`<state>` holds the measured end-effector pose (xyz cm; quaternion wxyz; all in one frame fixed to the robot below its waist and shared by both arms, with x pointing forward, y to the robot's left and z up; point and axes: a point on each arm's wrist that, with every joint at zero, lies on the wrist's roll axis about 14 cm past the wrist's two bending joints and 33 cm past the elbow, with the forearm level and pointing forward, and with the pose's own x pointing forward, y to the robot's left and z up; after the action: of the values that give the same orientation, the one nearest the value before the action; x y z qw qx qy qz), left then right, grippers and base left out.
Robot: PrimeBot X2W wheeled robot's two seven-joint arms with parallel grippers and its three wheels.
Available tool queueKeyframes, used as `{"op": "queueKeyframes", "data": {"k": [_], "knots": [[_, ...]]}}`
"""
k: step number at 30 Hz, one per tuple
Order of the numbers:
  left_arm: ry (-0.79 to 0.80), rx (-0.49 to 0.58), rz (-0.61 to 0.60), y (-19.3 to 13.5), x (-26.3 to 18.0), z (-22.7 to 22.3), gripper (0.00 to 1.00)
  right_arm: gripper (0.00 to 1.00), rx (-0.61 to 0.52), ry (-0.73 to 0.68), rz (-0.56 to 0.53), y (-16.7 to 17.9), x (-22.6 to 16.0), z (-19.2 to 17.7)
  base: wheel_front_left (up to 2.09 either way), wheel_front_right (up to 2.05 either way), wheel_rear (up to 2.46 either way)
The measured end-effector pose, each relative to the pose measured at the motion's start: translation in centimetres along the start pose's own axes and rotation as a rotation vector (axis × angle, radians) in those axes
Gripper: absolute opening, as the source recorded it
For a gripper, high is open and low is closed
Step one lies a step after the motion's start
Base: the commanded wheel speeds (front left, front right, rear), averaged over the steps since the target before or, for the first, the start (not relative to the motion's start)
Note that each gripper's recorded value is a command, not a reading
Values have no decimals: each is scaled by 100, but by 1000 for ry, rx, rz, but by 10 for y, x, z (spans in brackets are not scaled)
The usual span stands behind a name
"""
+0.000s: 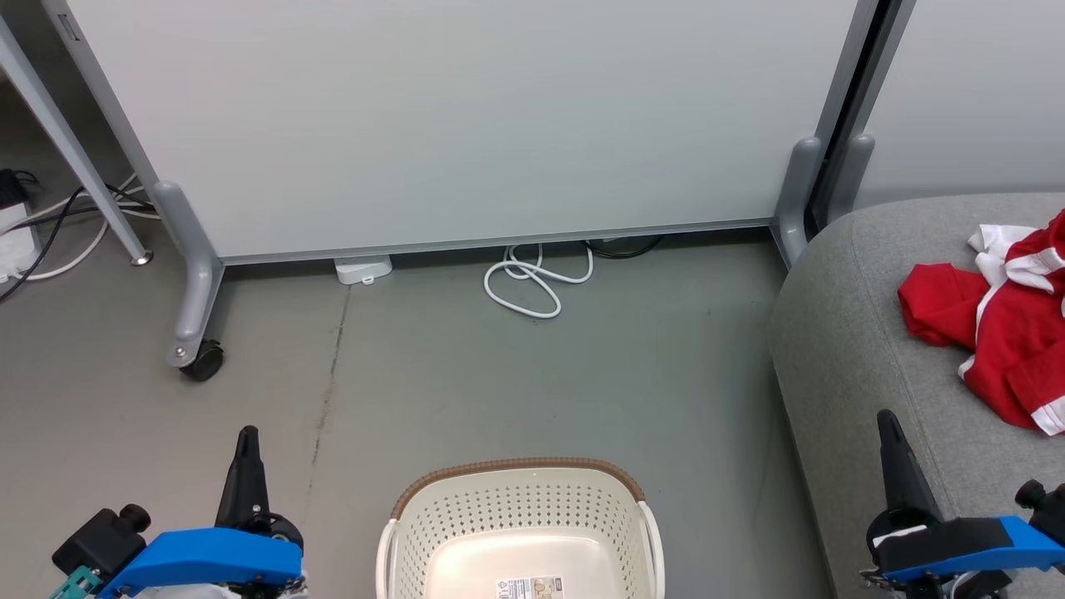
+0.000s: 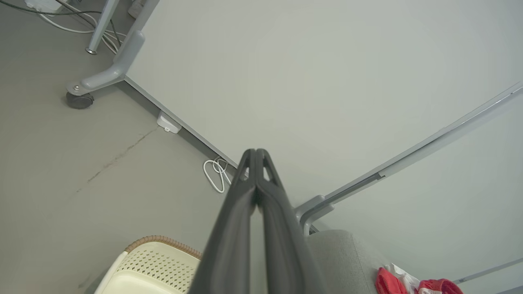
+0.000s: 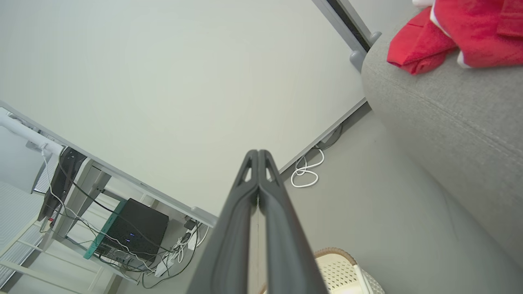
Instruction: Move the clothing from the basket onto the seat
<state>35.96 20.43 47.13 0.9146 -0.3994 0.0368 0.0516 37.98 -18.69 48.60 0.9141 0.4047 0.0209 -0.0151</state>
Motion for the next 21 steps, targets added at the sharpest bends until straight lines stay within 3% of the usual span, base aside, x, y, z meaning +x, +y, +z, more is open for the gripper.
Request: {"op": "queueKeyframes", "data": {"k": [21], "knots": [[8,-246,-12,-5,7,5,0,0,244,4,-8,-1,3,5,0,0,0]]}}
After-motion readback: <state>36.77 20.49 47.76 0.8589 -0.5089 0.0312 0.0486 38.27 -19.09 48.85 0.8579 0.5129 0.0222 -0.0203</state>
